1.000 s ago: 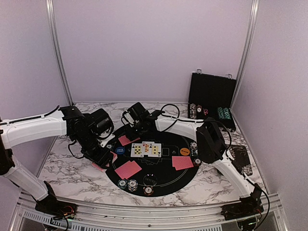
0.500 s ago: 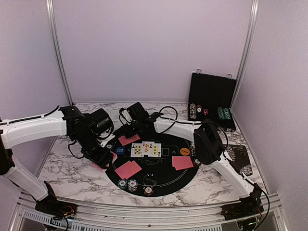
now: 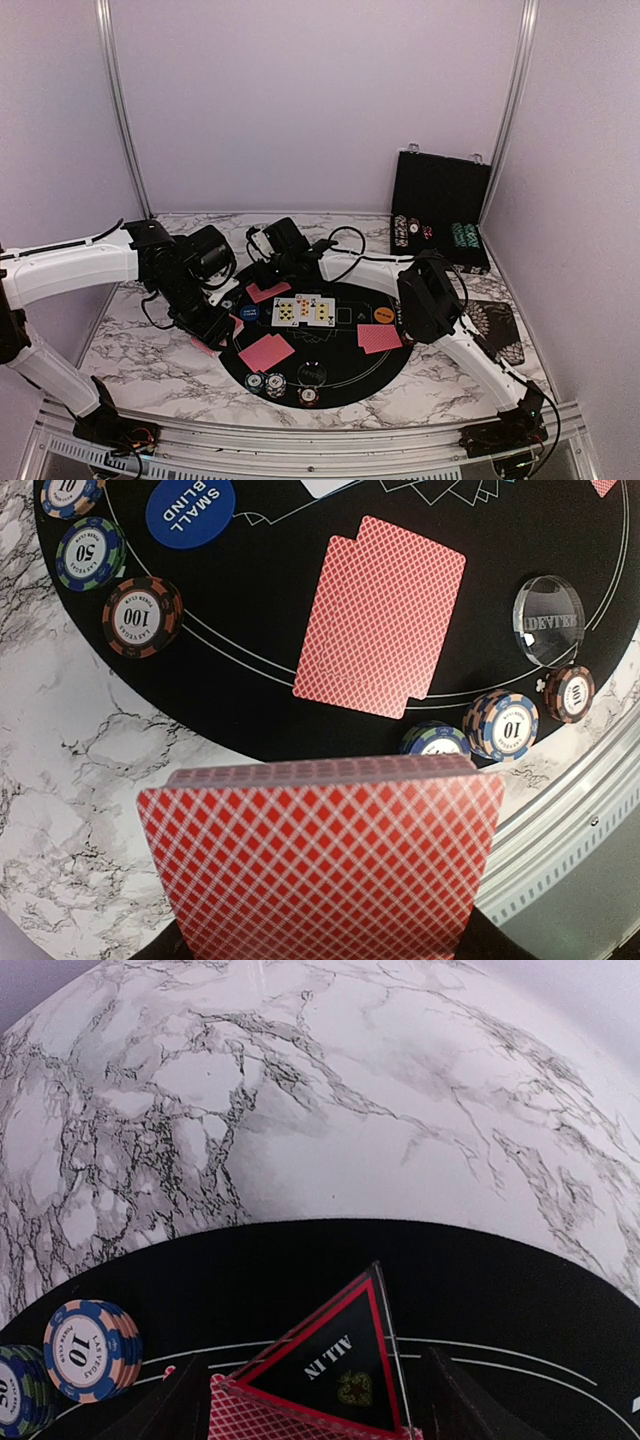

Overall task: Distribute texas hold em gaming equipment
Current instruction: Place the all-in button in the small blind area, then pick up the poker card from the face-down deck piles.

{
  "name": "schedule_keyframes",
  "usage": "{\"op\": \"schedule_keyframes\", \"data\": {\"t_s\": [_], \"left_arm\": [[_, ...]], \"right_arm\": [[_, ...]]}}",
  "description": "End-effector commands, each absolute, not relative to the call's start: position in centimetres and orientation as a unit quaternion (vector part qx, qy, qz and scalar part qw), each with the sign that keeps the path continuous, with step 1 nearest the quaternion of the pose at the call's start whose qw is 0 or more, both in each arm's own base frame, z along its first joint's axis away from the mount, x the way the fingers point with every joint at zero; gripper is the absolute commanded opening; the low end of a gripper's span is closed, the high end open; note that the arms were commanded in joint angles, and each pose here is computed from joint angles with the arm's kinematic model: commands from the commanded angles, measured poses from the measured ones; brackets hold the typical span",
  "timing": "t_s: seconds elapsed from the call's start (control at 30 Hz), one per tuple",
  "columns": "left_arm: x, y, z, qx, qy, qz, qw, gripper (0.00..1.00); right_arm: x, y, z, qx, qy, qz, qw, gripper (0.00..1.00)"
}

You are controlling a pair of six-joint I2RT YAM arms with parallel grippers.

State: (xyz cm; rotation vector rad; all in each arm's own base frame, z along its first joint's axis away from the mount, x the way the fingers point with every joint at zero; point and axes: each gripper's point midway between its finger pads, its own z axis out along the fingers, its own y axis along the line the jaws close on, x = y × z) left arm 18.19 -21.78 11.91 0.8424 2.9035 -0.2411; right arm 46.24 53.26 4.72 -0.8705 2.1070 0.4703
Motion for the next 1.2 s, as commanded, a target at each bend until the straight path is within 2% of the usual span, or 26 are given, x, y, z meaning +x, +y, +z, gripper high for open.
{"op": "schedule_keyframes", "data": {"t_s": [0.0,0.2,0.7,0.93,1.17], "left_arm": [[18.5,-22.3,12.8,0.283,0.953,-0.091,0.062,0.51],[18.6,-22.4,12.8,0.283,0.953,-0.092,0.062,0.51],[19.1,-23.2,12.6,0.285,0.953,-0.092,0.054,0.51],[19.4,-23.7,12.6,0.286,0.952,-0.093,0.053,0.51],[19.4,-24.4,12.3,0.300,0.948,-0.087,0.051,0.51]], "right_arm": [[47.2,54.0,8.4,-0.337,0.812,0.207,0.429,0.71],[46.7,53.9,9.5,-0.339,0.811,0.222,0.423,0.76],[45.4,49.0,15.4,-0.280,0.834,0.269,0.391,0.76],[40.8,46.4,16.6,-0.261,0.837,0.353,0.328,0.75],[33.8,44.8,16.7,-0.251,0.810,0.480,0.224,0.71]]}}
